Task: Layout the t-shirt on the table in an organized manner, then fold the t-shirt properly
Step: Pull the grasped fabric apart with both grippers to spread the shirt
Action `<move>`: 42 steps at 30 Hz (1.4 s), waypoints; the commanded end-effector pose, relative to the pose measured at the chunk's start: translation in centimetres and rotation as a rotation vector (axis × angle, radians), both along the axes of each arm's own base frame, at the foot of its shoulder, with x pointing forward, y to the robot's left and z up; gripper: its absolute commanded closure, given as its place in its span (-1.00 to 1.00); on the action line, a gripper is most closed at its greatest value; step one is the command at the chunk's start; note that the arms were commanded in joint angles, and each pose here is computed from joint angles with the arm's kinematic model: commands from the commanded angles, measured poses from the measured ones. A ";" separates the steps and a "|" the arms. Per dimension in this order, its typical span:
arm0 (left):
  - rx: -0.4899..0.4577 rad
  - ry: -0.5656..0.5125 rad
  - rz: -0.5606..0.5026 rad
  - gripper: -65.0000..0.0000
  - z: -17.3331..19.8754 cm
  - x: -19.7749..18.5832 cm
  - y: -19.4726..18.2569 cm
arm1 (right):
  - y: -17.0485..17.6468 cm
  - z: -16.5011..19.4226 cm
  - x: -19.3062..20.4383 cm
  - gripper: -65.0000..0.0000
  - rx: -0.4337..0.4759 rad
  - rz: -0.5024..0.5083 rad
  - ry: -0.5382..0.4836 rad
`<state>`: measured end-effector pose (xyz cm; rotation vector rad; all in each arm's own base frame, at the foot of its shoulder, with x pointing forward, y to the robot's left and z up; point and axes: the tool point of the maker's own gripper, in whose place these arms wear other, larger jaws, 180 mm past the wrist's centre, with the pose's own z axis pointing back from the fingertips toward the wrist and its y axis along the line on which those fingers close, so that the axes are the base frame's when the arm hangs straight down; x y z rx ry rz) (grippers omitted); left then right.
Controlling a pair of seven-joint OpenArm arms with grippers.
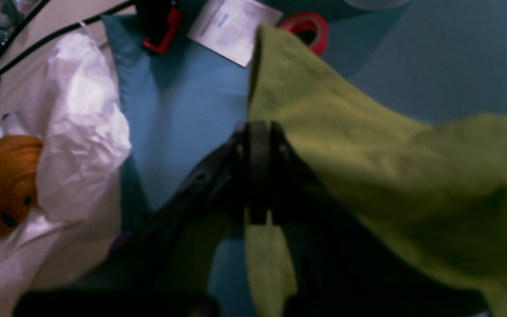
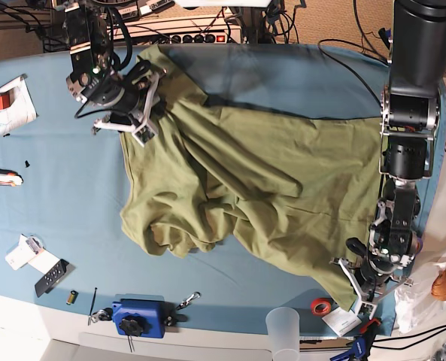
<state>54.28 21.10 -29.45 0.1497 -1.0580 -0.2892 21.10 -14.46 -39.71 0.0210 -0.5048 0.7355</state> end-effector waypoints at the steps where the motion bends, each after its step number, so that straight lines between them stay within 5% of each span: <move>1: -0.001 -0.093 0.005 1.00 3.8 1.8 0.5 | -1.0 -0.7 -1.7 0.39 -0.061 0.020 0.060; 14: 0.010 -0.087 0.016 1.00 0.9 1.9 2.2 | -0.3 0.0 -2.5 0.39 -0.046 0.038 0.043; 18: 0.007 -0.082 -0.002 0.22 1.2 2.0 1.8 | -0.2 0.3 -1.9 0.39 -0.041 0.039 0.024; 24: -0.046 0.046 0.162 0.21 1.2 0.9 3.6 | -0.6 1.6 0.3 0.39 -0.037 0.021 -0.042; 33: -0.109 0.207 0.001 0.21 2.9 -4.2 0.6 | -4.6 5.8 5.6 0.39 -0.045 -0.105 -0.223; 42: 0.047 0.281 -0.023 0.21 -1.2 -11.8 0.9 | -6.1 7.7 7.1 0.39 -0.002 -0.167 -0.277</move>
